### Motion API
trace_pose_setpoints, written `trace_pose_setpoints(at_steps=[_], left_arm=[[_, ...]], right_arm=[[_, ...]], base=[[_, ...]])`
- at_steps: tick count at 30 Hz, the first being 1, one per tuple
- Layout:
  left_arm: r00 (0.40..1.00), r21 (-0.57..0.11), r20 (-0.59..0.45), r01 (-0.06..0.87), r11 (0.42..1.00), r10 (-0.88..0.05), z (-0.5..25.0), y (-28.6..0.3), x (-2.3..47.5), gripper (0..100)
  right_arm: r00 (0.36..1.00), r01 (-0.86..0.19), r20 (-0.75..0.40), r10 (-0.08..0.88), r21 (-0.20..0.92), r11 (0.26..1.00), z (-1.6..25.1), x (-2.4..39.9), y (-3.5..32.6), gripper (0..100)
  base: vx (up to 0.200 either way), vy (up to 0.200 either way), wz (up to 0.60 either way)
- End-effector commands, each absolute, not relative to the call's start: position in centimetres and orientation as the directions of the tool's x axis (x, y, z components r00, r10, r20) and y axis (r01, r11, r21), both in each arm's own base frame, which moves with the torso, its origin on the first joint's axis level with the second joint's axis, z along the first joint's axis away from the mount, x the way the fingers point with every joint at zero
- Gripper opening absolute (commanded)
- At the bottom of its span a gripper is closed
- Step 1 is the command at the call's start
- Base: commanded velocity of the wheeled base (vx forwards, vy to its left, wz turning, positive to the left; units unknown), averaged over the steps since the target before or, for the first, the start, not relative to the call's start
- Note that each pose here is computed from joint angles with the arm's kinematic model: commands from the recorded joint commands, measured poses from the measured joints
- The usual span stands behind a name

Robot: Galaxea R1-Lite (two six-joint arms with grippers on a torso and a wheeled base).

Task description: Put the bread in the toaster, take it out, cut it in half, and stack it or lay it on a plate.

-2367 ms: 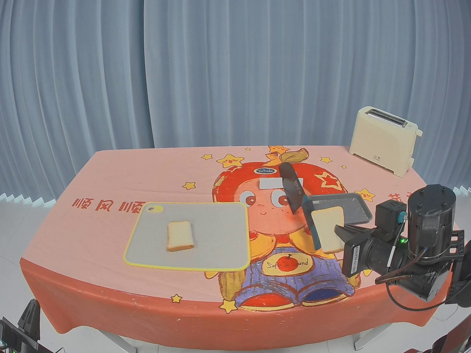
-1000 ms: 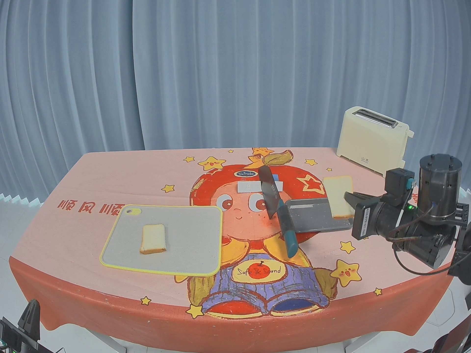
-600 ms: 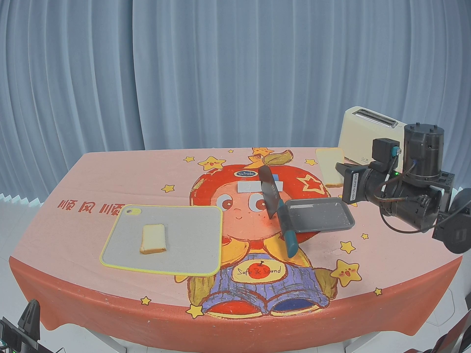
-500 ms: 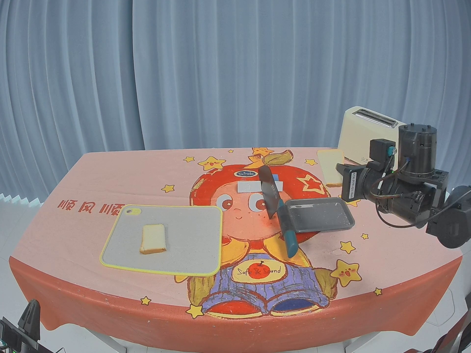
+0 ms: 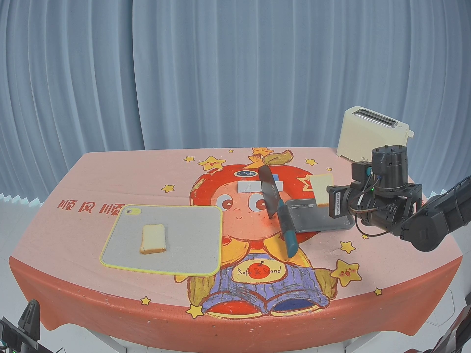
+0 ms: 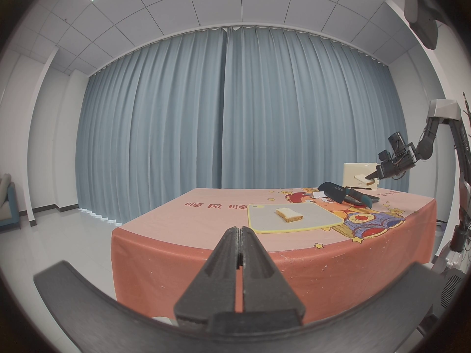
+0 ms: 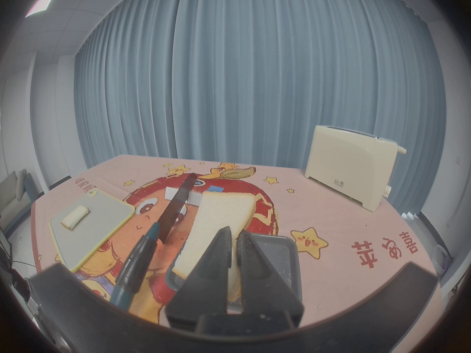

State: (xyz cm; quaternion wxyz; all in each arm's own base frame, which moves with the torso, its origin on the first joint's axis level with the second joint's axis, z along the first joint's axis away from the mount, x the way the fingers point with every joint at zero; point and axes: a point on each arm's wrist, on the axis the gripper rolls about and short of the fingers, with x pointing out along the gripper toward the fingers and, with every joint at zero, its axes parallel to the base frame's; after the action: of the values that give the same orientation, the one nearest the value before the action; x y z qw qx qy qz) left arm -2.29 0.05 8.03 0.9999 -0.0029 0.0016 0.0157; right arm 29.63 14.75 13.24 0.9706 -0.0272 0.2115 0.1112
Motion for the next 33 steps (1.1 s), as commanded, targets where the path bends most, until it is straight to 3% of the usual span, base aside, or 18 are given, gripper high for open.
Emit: trace_pose_setpoints(at_steps=[1,20,33], left_arm=[[0.999,-0.006,-0.003,-0.032,0.999,0.032,7.5,0.1,-2.3,0],[0.999,-0.006,-0.005,-0.032,0.999,0.032,7.5,0.1,-2.3,0],[1.0,-0.005,-0.003,-0.031,1.0,0.031,7.5,0.0,-2.3,0]], right_arm=[[0.869,-0.231,-0.453,0.199,-0.017,0.973,12.0,29.8,15.0,0],[0.842,-0.234,-0.508,0.182,-0.039,0.971,9.8,29.9,15.5,0],[0.857,-0.224,-0.483,0.18,-0.035,0.974,9.2,30.6,15.6,0]], base=[[0.0,0.0,0.0],[0.0,0.0,0.0],[0.0,0.0,0.0]])
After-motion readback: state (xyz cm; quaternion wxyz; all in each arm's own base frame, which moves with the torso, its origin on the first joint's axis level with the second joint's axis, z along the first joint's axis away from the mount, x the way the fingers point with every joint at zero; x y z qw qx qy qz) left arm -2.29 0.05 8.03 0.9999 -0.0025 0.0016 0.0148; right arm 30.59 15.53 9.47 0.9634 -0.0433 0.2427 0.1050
